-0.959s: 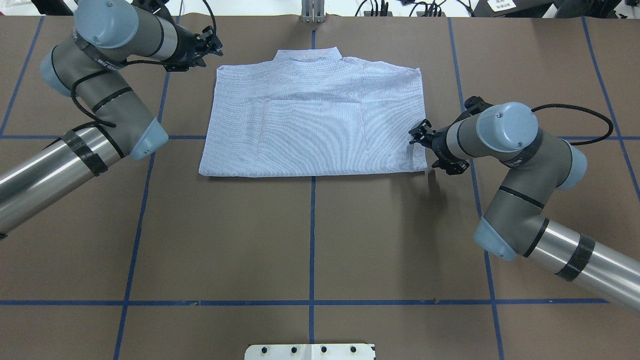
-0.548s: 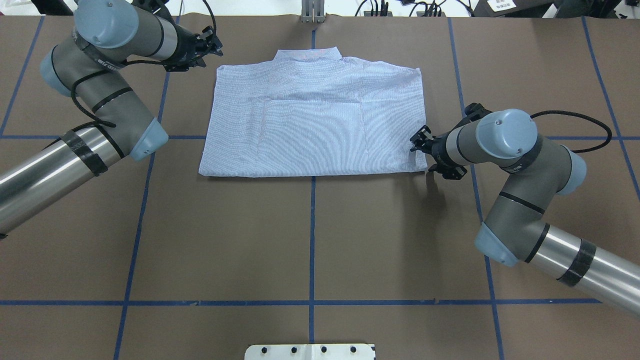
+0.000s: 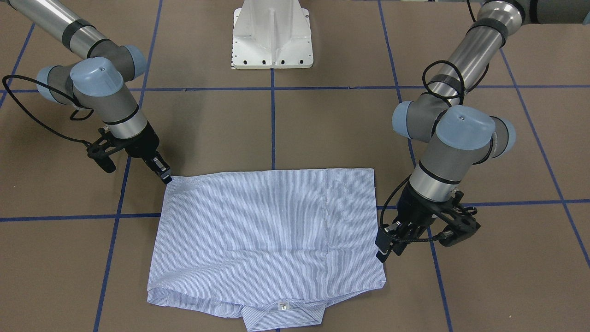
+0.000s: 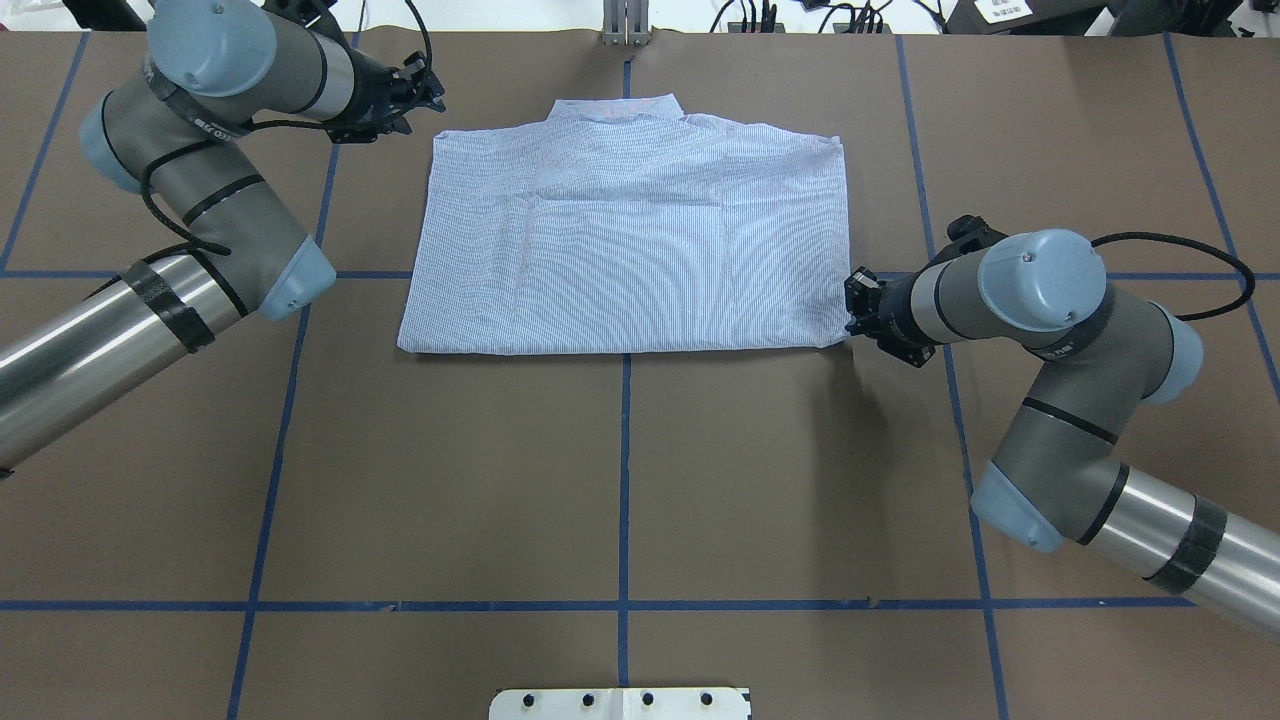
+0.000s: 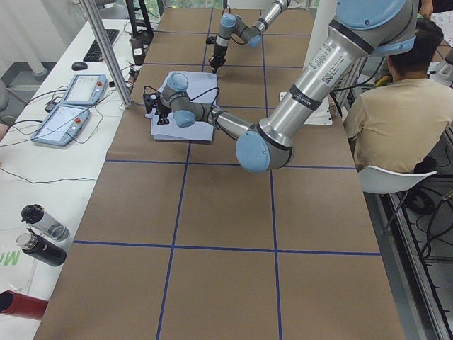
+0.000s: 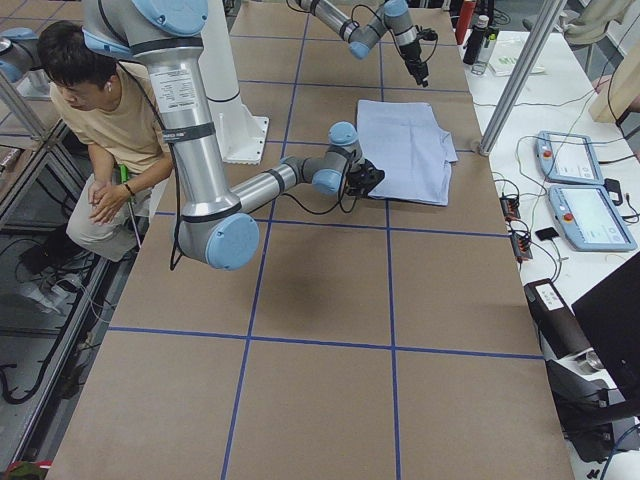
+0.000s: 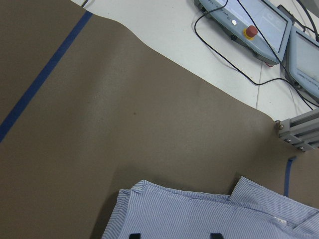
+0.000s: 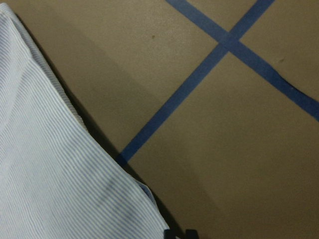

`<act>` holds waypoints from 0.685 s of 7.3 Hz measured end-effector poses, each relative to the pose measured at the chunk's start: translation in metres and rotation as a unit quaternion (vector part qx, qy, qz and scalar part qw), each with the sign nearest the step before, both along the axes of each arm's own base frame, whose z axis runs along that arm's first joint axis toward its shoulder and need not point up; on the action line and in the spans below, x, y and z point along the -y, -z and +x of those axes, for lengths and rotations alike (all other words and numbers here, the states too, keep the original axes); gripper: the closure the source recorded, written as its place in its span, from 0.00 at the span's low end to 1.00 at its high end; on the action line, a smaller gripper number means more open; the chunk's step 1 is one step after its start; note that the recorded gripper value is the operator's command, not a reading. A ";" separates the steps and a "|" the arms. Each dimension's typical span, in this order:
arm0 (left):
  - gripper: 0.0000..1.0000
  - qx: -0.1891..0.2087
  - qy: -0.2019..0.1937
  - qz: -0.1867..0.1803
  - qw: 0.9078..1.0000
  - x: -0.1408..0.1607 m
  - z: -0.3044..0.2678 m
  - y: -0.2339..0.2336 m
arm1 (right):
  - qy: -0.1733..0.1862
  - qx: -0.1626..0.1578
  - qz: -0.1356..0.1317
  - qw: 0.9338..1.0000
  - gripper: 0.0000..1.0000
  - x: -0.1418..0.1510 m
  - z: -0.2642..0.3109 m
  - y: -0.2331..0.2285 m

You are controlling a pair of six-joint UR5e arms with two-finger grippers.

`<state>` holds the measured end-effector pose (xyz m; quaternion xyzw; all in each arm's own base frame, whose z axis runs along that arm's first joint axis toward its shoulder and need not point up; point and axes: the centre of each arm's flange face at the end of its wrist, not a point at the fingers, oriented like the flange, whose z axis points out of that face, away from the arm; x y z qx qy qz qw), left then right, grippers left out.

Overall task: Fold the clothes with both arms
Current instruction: 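Grasp the folded shirt's side edge with the right gripper, then drag the folded shirt with the right gripper toward the robot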

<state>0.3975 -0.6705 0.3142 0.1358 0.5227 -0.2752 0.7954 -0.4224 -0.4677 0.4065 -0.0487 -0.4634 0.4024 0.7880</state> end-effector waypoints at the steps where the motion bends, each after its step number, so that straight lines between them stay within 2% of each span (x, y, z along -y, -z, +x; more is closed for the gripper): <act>1: 0.44 0.000 0.000 0.000 1.000 -0.001 -0.001 -0.001 | 0.002 0.003 0.002 1.000 1.00 -0.004 0.000 0.003; 3: 0.44 -0.002 0.001 0.003 1.000 -0.002 -0.003 0.002 | 0.008 0.008 0.004 1.000 1.00 -0.022 0.015 0.013; 4: 0.44 -0.005 0.001 0.005 1.000 -0.003 -0.004 0.005 | 0.017 0.008 0.003 1.000 1.00 -0.044 0.025 0.024; 5: 0.44 -0.009 0.001 0.008 1.000 -0.007 -0.006 0.008 | 0.038 0.005 -0.003 0.999 1.00 -0.077 0.031 0.041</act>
